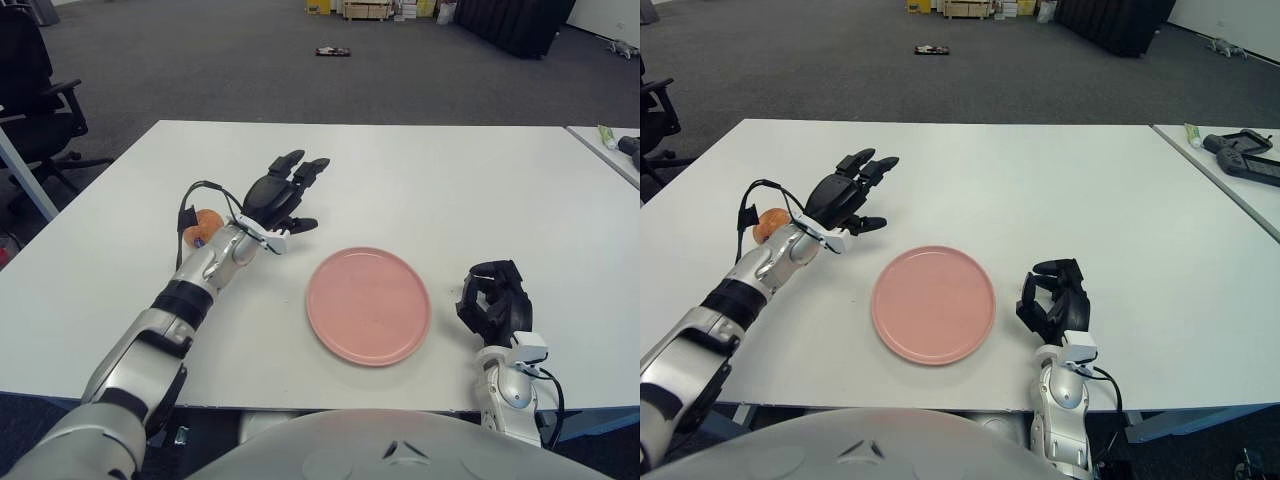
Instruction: Put the apple into the plate.
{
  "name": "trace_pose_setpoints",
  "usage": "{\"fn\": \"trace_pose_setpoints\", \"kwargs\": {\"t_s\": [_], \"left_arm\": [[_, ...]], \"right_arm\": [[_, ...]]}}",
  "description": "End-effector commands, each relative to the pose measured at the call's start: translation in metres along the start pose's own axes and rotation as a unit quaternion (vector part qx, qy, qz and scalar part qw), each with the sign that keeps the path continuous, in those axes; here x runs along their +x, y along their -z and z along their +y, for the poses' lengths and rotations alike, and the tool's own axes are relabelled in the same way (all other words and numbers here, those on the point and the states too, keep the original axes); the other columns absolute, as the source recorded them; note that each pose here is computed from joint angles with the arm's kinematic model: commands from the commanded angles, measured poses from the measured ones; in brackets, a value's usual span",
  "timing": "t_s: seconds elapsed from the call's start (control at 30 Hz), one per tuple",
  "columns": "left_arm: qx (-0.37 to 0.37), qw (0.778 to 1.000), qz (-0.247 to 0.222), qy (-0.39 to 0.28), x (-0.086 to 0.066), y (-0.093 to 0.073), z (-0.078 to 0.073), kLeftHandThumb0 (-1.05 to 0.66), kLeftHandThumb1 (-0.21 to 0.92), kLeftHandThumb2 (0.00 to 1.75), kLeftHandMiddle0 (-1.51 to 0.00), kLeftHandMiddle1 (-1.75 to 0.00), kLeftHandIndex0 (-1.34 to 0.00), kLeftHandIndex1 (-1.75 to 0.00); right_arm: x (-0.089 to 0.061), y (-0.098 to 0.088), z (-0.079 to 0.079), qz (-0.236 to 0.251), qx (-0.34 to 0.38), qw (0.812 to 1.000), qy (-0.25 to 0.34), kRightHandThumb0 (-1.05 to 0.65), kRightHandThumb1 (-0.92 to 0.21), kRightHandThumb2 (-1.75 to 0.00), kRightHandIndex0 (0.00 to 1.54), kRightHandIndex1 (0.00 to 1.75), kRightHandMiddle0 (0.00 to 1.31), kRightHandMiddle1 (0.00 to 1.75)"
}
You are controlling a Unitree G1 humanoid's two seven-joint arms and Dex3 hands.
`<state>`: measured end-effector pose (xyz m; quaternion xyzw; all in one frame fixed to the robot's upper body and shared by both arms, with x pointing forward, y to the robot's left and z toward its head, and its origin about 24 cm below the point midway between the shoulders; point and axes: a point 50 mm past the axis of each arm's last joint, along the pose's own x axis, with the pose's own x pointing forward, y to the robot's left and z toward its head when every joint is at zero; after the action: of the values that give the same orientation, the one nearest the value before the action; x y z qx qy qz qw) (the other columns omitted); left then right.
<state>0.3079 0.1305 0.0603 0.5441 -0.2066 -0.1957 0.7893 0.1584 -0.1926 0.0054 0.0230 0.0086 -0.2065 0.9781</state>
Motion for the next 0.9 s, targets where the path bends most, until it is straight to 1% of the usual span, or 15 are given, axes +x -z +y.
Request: {"fn": "trace_pose_setpoints", "kwargs": {"t_s": [0.0, 0.1, 0.23, 0.3, 0.43, 0.57, 0.6, 0.63, 0.7, 0.77, 0.87], "left_arm": [[0.009, 0.999, 0.023, 0.022, -0.007, 0.006, 0.007, -1.01, 0.59, 0.49, 0.00, 0.00, 0.00, 0.00], [0.022, 0.999, 0.038, 0.033, -0.013, 0.008, 0.011, -1.02, 0.61, 0.44, 0.00, 0.00, 0.00, 0.00], [0.038, 0.996, 0.065, 0.037, -0.020, 0.009, 0.018, -0.99, 0.59, 0.40, 0.00, 0.00, 0.00, 0.00], [0.047, 0.995, 0.089, 0.029, -0.026, 0.011, 0.025, -0.99, 0.58, 0.39, 0.00, 0.00, 0.00, 0.00], [0.058, 0.991, 0.119, 0.016, -0.034, 0.014, 0.034, -0.99, 0.58, 0.38, 0.00, 0.00, 0.00, 0.00], [0.070, 0.984, 0.161, 0.013, -0.044, 0.020, 0.042, -1.01, 0.59, 0.38, 0.00, 0.00, 0.00, 0.00], [0.073, 0.982, 0.173, 0.017, -0.045, 0.022, 0.044, -1.01, 0.59, 0.37, 0.00, 0.00, 0.00, 0.00], [0.076, 0.977, 0.198, 0.023, -0.049, 0.029, 0.045, -1.00, 0.59, 0.36, 0.00, 0.00, 0.00, 0.00], [0.079, 0.969, 0.231, 0.032, -0.053, 0.040, 0.046, -1.02, 0.60, 0.37, 0.00, 0.00, 0.00, 0.00], [0.080, 0.965, 0.247, 0.035, -0.056, 0.046, 0.046, -1.04, 0.64, 0.33, 0.00, 0.00, 0.00, 0.00], [0.082, 0.960, 0.265, 0.036, -0.059, 0.052, 0.046, -1.04, 0.65, 0.31, 0.00, 0.00, 0.00, 0.00]], "right_arm": [[0.003, -0.004, 0.002, -0.007, 0.000, 1.000, -0.003, -0.38, -0.67, -0.87, 0.75, 1.75, 0.34, 1.75], [0.003, -0.004, 0.003, -0.009, 0.001, 1.000, -0.003, -0.38, -0.67, -0.87, 0.76, 1.75, 0.34, 1.75], [0.004, -0.004, 0.004, -0.009, 0.007, 1.000, -0.005, -0.39, -0.67, -0.88, 0.77, 1.75, 0.35, 1.75], [0.003, -0.004, 0.005, -0.009, 0.011, 1.000, -0.008, -0.39, -0.67, -0.88, 0.77, 1.75, 0.35, 1.75], [0.003, -0.004, 0.005, -0.011, 0.014, 1.000, -0.012, -0.39, -0.66, -0.89, 0.78, 1.75, 0.35, 1.75], [0.004, -0.005, 0.006, -0.015, 0.015, 1.000, -0.014, -0.39, -0.65, -0.90, 0.78, 1.75, 0.36, 1.75], [0.004, -0.005, 0.006, -0.017, 0.015, 1.000, -0.014, -0.39, -0.65, -0.91, 0.78, 1.75, 0.36, 1.75], [0.004, -0.004, 0.006, -0.017, 0.016, 1.000, -0.014, -0.39, -0.64, -0.92, 0.79, 1.75, 0.37, 1.75], [0.004, -0.004, 0.006, -0.017, 0.016, 1.000, -0.013, -0.39, -0.64, -0.92, 0.79, 1.75, 0.37, 1.75], [0.004, -0.004, 0.006, -0.017, 0.016, 1.000, -0.013, -0.39, -0.64, -0.92, 0.79, 1.75, 0.37, 1.75], [0.004, -0.004, 0.007, -0.016, 0.018, 1.000, -0.013, -0.39, -0.64, -0.92, 0.79, 1.75, 0.37, 1.75]]}}
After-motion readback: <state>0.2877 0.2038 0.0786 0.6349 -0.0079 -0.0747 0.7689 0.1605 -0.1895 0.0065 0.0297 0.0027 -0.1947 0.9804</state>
